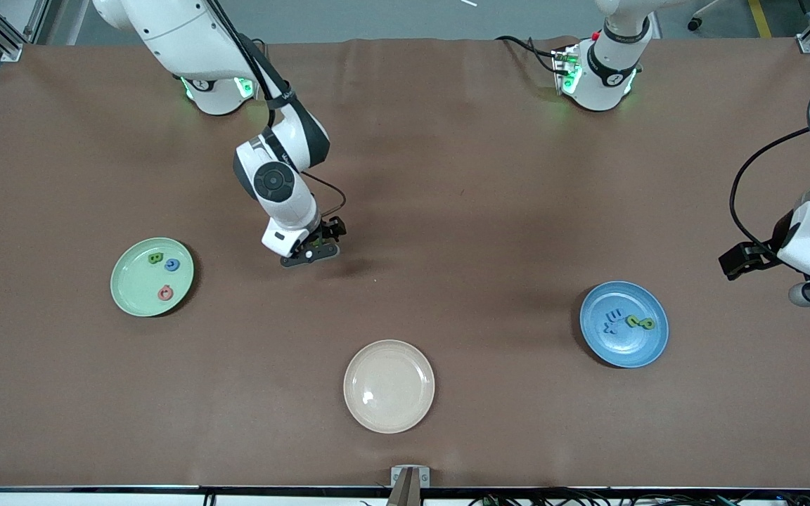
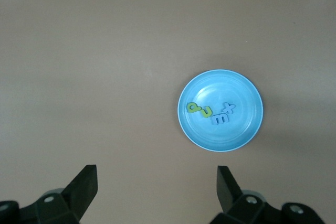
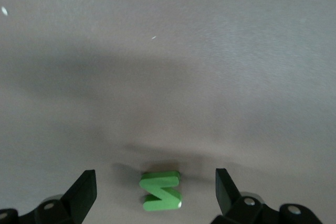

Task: Sort upper and lower case letters into plates
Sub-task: 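Grasp the green M with the right gripper and lift it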

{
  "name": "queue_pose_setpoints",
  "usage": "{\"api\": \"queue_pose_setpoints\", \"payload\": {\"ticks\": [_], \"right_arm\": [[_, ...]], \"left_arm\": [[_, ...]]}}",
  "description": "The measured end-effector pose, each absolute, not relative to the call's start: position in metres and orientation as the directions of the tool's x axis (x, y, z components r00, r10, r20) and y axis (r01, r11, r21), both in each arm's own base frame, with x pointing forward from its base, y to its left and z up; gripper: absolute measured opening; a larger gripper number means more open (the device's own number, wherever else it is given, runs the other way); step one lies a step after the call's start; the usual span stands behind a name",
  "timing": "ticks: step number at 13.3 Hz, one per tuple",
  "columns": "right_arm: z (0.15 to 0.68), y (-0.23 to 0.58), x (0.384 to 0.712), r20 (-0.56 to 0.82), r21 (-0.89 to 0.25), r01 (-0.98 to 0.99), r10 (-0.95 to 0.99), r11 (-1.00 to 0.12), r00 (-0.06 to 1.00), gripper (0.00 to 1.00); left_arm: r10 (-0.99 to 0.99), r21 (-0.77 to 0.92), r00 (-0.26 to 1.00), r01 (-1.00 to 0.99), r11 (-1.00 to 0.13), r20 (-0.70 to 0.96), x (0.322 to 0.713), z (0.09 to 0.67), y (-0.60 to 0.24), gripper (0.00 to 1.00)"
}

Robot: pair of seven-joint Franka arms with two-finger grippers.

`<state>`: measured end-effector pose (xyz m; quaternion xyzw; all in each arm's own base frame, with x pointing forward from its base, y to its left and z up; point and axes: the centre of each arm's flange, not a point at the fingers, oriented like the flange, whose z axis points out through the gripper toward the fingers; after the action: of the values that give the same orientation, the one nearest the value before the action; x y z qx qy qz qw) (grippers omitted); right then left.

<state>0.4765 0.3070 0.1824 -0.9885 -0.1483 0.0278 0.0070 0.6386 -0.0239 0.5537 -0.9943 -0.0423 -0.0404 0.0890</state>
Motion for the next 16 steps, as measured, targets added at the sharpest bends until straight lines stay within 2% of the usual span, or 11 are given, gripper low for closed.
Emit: {"api": "queue_pose_setpoints", "payload": {"ticks": [2,7,8,10,12,13,15,16], "right_arm": [[0.181,0.306,0.477,-0.053,-0.023,0.337,0.338,-0.941,0.94,1.0],[0.178,0.303,0.474,-0.067,-0.021,0.358,0.359,-0.934,0.931,0.93],[0.175,0.302,0.472,-0.075,-0.02,0.358,0.359,-0.933,0.93,0.88],[0.17,0.299,0.467,-0.088,-0.017,0.359,0.359,-0.933,0.929,0.87],[0.171,0.298,0.467,-0.087,-0.017,0.36,0.36,-0.933,0.929,0.72],[0.172,0.298,0.467,-0.087,-0.016,0.36,0.36,-0.933,0.929,0.69],[0.176,0.299,0.468,-0.081,-0.018,0.36,0.361,-0.933,0.929,0.5],[0.176,0.299,0.468,-0.081,-0.017,0.36,0.361,-0.933,0.929,0.5]], "left_arm": [[0.075,-0.16,0.994,0.087,-0.983,0.077,0.633,0.56,-0.027,1.0],[0.052,-0.16,0.996,0.062,-0.985,0.067,0.628,0.573,-0.027,1.0],[0.052,-0.161,0.996,0.063,-0.985,0.068,0.626,0.575,-0.027,1.0],[0.053,-0.167,0.997,0.062,-0.984,0.062,0.622,0.581,-0.028,1.0],[0.039,-0.157,0.998,0.046,-0.986,0.046,0.617,0.585,-0.029,1.0],[0.031,-0.144,0.999,0.036,-0.989,0.041,0.615,0.587,-0.03,1.0],[0.024,-0.134,0.999,0.028,-0.991,0.036,0.613,0.589,-0.031,1.0],[0.02,-0.134,0.999,0.024,-0.991,0.033,0.612,0.59,-0.031,1.0]]}}
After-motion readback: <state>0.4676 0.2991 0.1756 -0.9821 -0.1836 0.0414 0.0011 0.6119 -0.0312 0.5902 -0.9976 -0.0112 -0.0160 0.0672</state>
